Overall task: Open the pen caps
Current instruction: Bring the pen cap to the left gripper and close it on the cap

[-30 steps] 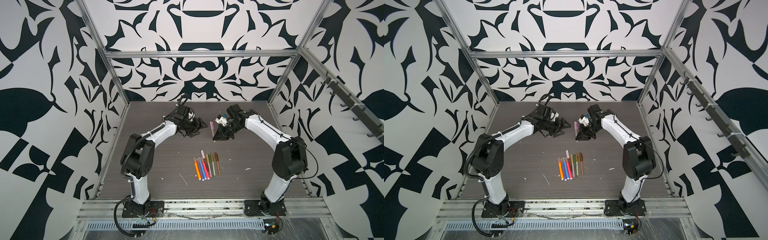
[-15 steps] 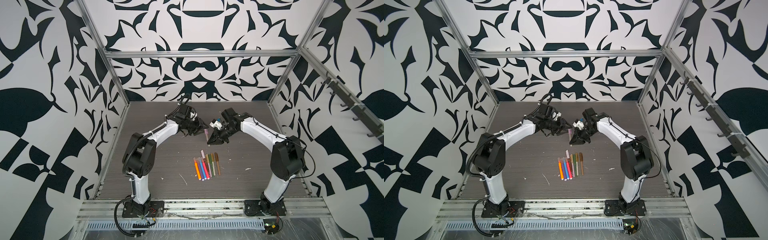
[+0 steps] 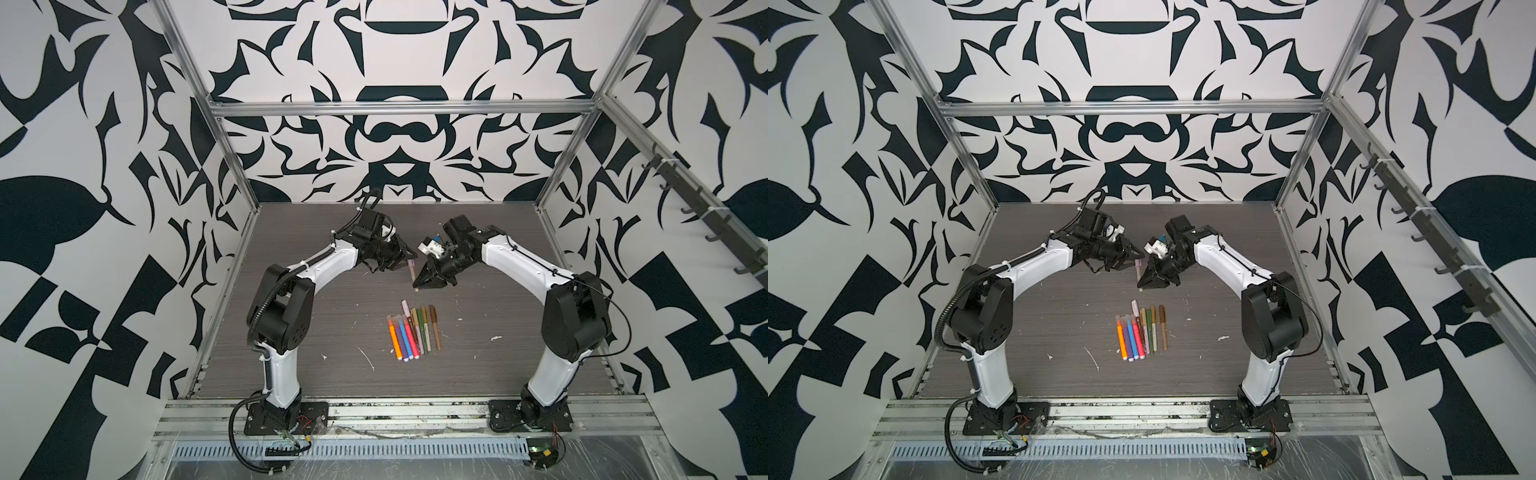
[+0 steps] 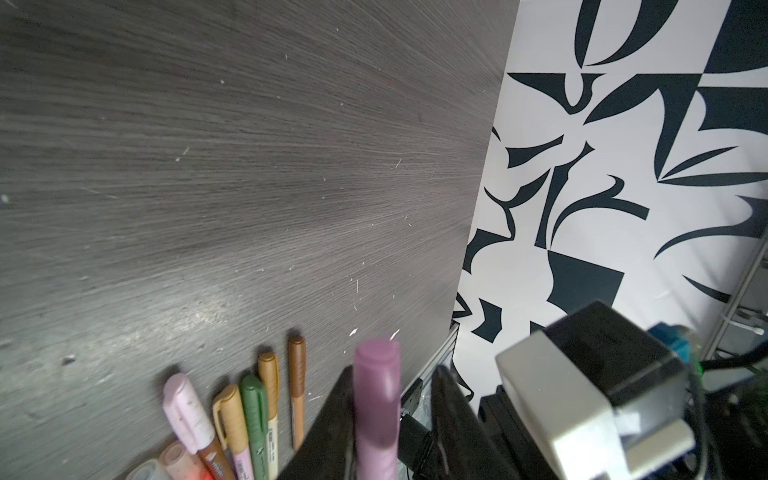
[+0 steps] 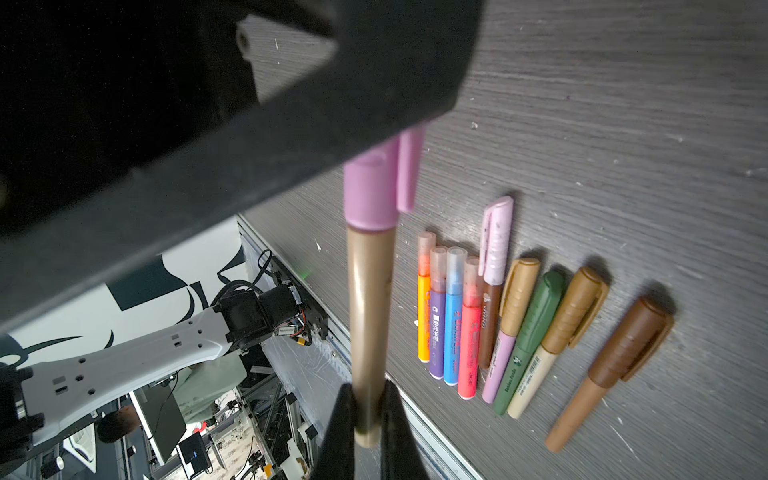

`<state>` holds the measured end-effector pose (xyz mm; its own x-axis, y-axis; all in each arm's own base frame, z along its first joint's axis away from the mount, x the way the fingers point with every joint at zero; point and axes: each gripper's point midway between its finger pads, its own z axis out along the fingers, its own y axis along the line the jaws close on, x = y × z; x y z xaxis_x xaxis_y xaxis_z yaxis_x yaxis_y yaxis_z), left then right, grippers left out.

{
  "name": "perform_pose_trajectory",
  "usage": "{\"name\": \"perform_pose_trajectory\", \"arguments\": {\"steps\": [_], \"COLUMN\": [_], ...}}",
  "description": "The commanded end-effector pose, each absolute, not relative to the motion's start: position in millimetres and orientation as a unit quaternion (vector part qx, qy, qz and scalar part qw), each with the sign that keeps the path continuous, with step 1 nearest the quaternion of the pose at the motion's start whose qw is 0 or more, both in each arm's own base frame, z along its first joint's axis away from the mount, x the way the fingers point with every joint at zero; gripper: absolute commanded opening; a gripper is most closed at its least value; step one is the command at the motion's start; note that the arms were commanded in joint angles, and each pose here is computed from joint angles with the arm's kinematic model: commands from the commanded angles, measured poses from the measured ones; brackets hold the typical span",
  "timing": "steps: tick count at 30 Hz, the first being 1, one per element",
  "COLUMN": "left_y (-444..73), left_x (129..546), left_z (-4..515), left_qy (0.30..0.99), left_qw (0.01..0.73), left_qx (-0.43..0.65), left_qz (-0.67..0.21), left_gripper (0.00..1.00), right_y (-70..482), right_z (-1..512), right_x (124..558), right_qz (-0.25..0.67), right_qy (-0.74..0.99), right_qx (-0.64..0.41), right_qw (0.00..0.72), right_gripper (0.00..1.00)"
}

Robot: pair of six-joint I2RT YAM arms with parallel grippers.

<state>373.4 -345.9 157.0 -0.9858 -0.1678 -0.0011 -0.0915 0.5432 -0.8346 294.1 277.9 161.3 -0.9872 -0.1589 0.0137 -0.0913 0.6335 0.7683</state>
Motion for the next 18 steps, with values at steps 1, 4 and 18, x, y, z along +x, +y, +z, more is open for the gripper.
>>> {"name": "perform_pose_trajectory", "arguments": {"steps": [1,4,18], "left_y": [-348.1,-347.8,-329.5], "left_x": [369.4,368.9,369.8], "left_z": [155.9,158.6,172.1], "left_qy": [0.874,0.873,0.898], "left_qw": [0.033,0.035,0.052], "left_qx": [-0.071,-0.070,-0.100], "left_qz": [-0.479,-0.481,-0.426], "left_gripper": [0.17,0.00,0.00], "right_y": [280.6,277.4,270.6], "right_z": [181.1,179.5,182.4], "right_x": [289.2,291.1,321.3], "right_qz": [-0.440,-0.428,-0.285], "right_qy": [-0.894,-0.900,-0.945], "right_qx": [0.084,0.083,0.096], "right_qw": [0.022,0.013,-0.127], "right_gripper": [0.00,0.03,0.28]}}
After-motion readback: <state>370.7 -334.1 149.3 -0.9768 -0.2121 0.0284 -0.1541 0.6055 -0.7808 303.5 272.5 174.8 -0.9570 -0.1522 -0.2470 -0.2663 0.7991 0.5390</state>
